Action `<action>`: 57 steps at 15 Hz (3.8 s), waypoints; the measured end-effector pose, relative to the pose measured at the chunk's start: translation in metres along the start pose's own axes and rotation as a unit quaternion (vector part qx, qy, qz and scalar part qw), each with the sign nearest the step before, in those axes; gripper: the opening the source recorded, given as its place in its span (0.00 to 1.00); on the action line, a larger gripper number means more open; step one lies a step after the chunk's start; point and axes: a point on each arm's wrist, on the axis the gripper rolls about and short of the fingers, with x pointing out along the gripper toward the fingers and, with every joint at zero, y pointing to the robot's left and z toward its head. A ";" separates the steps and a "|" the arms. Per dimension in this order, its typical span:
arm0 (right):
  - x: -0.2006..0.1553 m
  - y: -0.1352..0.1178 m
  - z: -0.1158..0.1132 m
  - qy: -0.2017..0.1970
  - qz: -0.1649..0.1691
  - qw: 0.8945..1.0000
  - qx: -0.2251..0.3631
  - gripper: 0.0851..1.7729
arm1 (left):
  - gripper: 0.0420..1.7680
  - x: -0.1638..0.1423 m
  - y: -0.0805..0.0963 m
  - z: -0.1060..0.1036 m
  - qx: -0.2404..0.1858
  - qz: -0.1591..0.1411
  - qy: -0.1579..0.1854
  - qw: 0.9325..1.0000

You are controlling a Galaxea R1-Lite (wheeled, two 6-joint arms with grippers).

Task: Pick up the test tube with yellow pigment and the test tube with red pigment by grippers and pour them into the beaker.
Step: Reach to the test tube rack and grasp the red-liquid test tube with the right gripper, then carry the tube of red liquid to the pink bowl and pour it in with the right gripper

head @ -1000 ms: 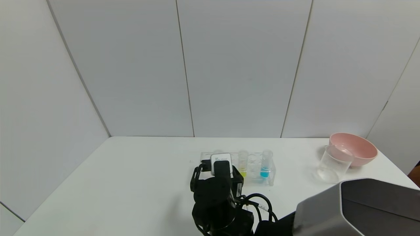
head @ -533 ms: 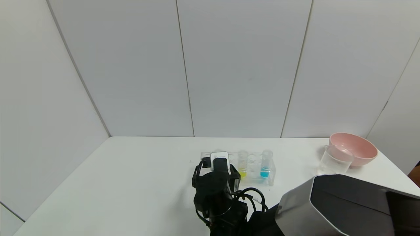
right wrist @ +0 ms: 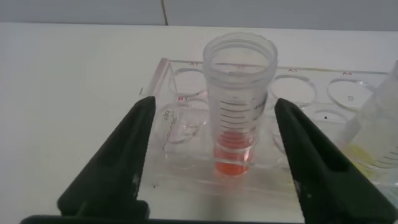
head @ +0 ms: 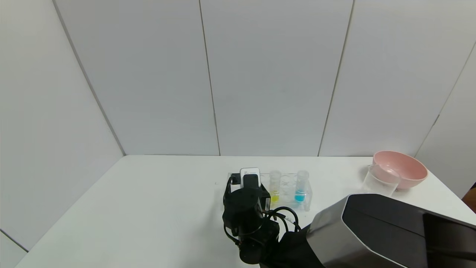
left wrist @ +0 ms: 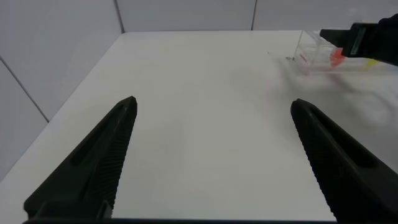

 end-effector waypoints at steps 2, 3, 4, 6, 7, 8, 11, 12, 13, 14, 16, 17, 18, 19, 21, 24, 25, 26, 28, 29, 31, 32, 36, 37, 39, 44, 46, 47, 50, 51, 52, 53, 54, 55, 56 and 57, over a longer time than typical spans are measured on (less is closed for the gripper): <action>0.003 -0.002 0.000 0.000 0.002 1.000 0.001 0.59 | 1.00 0.000 0.000 0.000 0.000 0.000 0.000 1.000; 0.004 -0.003 0.000 0.001 0.005 1.000 0.001 0.52 | 1.00 0.000 0.000 0.000 0.000 0.000 0.000 1.000; 0.005 -0.003 0.000 0.002 0.006 1.000 0.001 0.47 | 1.00 0.000 0.000 0.000 0.000 0.000 0.000 1.000; 0.007 -0.005 0.000 0.002 0.004 1.000 0.001 0.28 | 1.00 0.000 0.000 0.000 0.000 0.000 0.000 1.000; 0.008 -0.005 0.000 0.002 0.003 1.000 0.001 0.26 | 1.00 0.000 0.000 0.000 0.000 0.000 0.000 1.000; 0.008 -0.005 0.001 0.001 0.002 1.000 0.001 0.26 | 1.00 0.000 0.000 0.000 0.000 0.000 0.000 1.000; 0.009 -0.005 0.002 -0.001 0.003 1.000 0.003 0.26 | 1.00 0.000 0.000 0.000 0.000 0.000 0.000 1.000; 0.008 -0.005 0.004 -0.002 0.003 1.000 0.001 0.26 | 1.00 0.000 0.000 0.000 0.000 0.000 0.000 1.000; 0.008 -0.004 0.007 -0.004 0.004 1.000 -0.001 0.26 | 1.00 0.000 0.000 0.000 0.000 0.000 0.000 1.000; 0.006 -0.004 0.013 -0.009 0.006 1.000 0.000 0.26 | 1.00 0.000 0.000 0.000 0.000 0.000 0.000 1.000; 0.002 -0.003 0.028 -0.022 0.012 1.000 -0.001 0.26 | 1.00 0.000 0.000 0.000 0.000 0.000 0.000 1.000; -0.001 -0.002 0.036 -0.029 0.014 0.999 -0.004 0.26 | 1.00 0.000 0.000 0.000 0.000 0.000 0.000 1.000; -0.005 -0.001 0.046 -0.038 0.018 0.999 -0.006 0.26 | 1.00 0.000 0.000 0.000 0.000 0.000 0.000 1.000; -0.009 -0.001 0.056 -0.045 0.024 0.999 -0.008 0.26 | 1.00 0.000 0.000 0.000 0.000 0.000 0.000 1.000; -0.018 0.000 0.081 -0.064 0.043 0.997 -0.006 0.26 | 1.00 0.000 0.000 0.000 0.000 0.000 0.000 1.000; -0.035 -0.006 0.121 -0.086 0.054 0.995 0.003 0.26 | 1.00 0.000 0.000 0.000 0.000 0.000 0.000 1.000; -0.040 -0.011 0.133 -0.090 0.051 0.995 0.006 0.26 | 1.00 0.000 0.000 0.000 0.000 0.000 0.000 1.000; -0.045 -0.017 0.146 -0.096 0.046 0.994 0.009 0.26 | 1.00 0.000 0.000 0.000 0.000 0.000 0.000 1.000; -0.047 -0.042 0.173 -0.114 0.020 0.993 0.009 0.26 | 1.00 0.000 0.000 0.000 0.000 0.000 0.000 1.000; -0.047 -0.057 0.183 -0.122 0.004 0.993 0.003 0.26 | 1.00 0.000 0.000 0.000 0.000 0.000 0.000 1.000; -0.049 -0.095 0.201 -0.132 -0.031 0.991 -0.014 0.26 | 1.00 0.000 0.000 0.000 0.000 0.000 0.000 1.000; -0.050 -0.116 0.207 -0.133 -0.043 0.990 -0.020 0.26 | 1.00 0.000 0.000 0.000 0.000 0.000 0.000 1.000; -0.065 -0.210 0.216 -0.124 -0.061 0.990 -0.044 0.26 | 1.00 0.000 0.000 0.000 0.000 0.000 0.000 1.000; -0.070 -0.231 0.214 -0.117 -0.062 0.990 -0.051 0.26 | 1.00 0.000 0.000 0.000 0.000 0.000 0.000 1.000; -0.080 -0.275 0.209 -0.102 -0.070 0.990 -0.068 0.26 | 1.00 0.000 0.000 0.000 0.000 0.000 0.000 1.000; -0.105 -0.379 0.196 -0.083 -0.055 0.986 -0.137 0.26 | 1.00 0.000 0.000 0.000 0.000 0.000 0.000 1.000; -0.115 -0.417 0.188 -0.073 -0.043 0.978 -0.192 0.26 | 1.00 0.000 0.000 0.000 0.000 0.000 0.000 1.000; -0.118 -0.432 0.183 -0.064 -0.041 0.971 -0.226 0.26 | 1.00 0.000 0.000 0.000 0.000 0.000 0.000 1.000; -0.117 -0.458 0.164 -0.028 -0.050 0.946 -0.321 0.26 | 1.00 0.000 0.000 0.000 0.000 0.000 0.000 1.000; -0.114 -0.462 0.159 -0.017 -0.050 0.935 -0.352 0.26 | 1.00 0.000 0.000 0.000 0.000 0.000 0.000 1.000; -0.112 -0.464 0.154 -0.009 -0.047 0.924 -0.379 0.26 | 1.00 0.000 0.000 0.000 0.000 0.000 0.000 1.000; -0.109 -0.463 0.150 -0.003 -0.042 0.914 -0.404 0.26 | 1.00 0.000 0.000 0.000 0.000 0.000 0.000 1.000; -0.104 -0.461 0.147 0.001 -0.033 0.904 -0.427 0.26 | 1.00 0.000 0.000 0.000 0.000 0.000 0.000 1.000; -0.100 -0.457 0.145 0.003 -0.023 0.899 -0.438 0.26 | 1.00 0.000 0.000 0.000 0.000 0.000 0.000 1.000; -0.095 -0.452 0.143 0.002 -0.012 0.895 -0.445 0.26 | 1.00 0.000 0.000 0.000 0.000 0.000 0.000 1.000; -0.089 -0.445 0.142 -0.001 0.000 0.893 -0.450 0.26 | 1.00 0.000 0.000 0.000 0.000 0.000 0.000 1.000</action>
